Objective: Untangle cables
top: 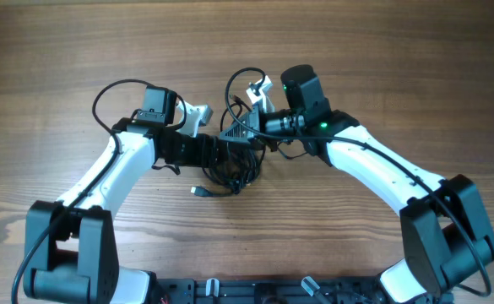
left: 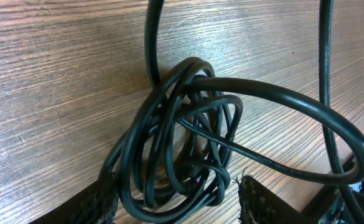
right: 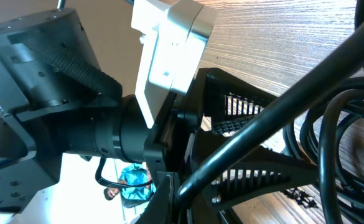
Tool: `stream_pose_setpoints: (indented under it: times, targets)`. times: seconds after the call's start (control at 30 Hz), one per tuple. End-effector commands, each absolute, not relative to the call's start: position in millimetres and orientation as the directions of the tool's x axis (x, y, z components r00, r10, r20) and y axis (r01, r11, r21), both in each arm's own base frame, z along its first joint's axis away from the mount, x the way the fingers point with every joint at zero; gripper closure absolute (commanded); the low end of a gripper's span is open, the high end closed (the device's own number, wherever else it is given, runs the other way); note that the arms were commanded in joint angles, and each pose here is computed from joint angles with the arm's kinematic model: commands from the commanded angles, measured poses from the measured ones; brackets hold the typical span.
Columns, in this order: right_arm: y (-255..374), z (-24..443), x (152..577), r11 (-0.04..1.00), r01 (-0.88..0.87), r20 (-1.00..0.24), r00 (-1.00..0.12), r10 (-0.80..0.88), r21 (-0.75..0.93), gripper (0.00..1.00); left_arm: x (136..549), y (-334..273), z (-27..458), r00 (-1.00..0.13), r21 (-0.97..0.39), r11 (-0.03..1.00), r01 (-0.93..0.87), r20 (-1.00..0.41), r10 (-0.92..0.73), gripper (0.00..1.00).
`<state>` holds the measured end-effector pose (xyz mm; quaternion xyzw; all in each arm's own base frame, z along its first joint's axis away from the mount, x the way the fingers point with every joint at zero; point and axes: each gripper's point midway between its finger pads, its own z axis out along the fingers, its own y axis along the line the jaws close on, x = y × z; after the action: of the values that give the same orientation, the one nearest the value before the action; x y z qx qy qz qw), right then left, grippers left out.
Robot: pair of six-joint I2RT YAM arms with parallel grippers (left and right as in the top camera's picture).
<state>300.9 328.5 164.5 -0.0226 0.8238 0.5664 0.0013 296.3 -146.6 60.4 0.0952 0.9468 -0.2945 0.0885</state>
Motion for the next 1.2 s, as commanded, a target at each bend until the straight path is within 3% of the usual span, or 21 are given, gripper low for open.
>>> stream_pose_setpoints:
  times: [0.0,0.13,0.33,0.43,0.7,0.93,1.17]
  targets:
    - [327,183,301,0.312,-0.091,-0.075,-0.995,-0.062,0.946,0.96,297,-148,41,-0.981,-0.551,0.815,0.177,-0.163,0.103,0.39]
    - [327,183,302,0.311,-0.106,-0.09,-0.994,-0.066,0.944,0.96,302,-124,15,-0.996,-0.426,0.904,0.018,-0.086,-0.02,0.41]
    - [322,189,304,0.283,-0.12,-0.102,-0.992,-0.076,0.951,0.96,304,-110,6,-0.994,-0.349,0.935,-0.056,-0.069,-0.085,0.57]
    - [308,214,307,0.204,-0.168,-0.152,-0.984,-0.094,0.964,0.96,306,-98,2,-0.988,-0.288,0.951,-0.112,-0.072,-0.138,0.62]
    - [240,273,331,0.203,-0.258,-0.28,-0.956,0.087,0.945,0.96,307,-76,-3,-0.978,-0.166,0.971,-0.174,-0.089,-0.191,0.79]
    - [162,250,343,0.345,-0.175,-0.264,-0.937,0.23,0.922,0.96,307,-65,-4,-0.975,-0.104,0.977,-0.187,-0.103,-0.198,0.79]
    - [43,162,349,0.704,0.219,-0.225,-0.848,0.48,0.675,0.96,306,-57,-5,-0.969,-0.064,0.975,-0.215,-0.111,-0.221,0.79]
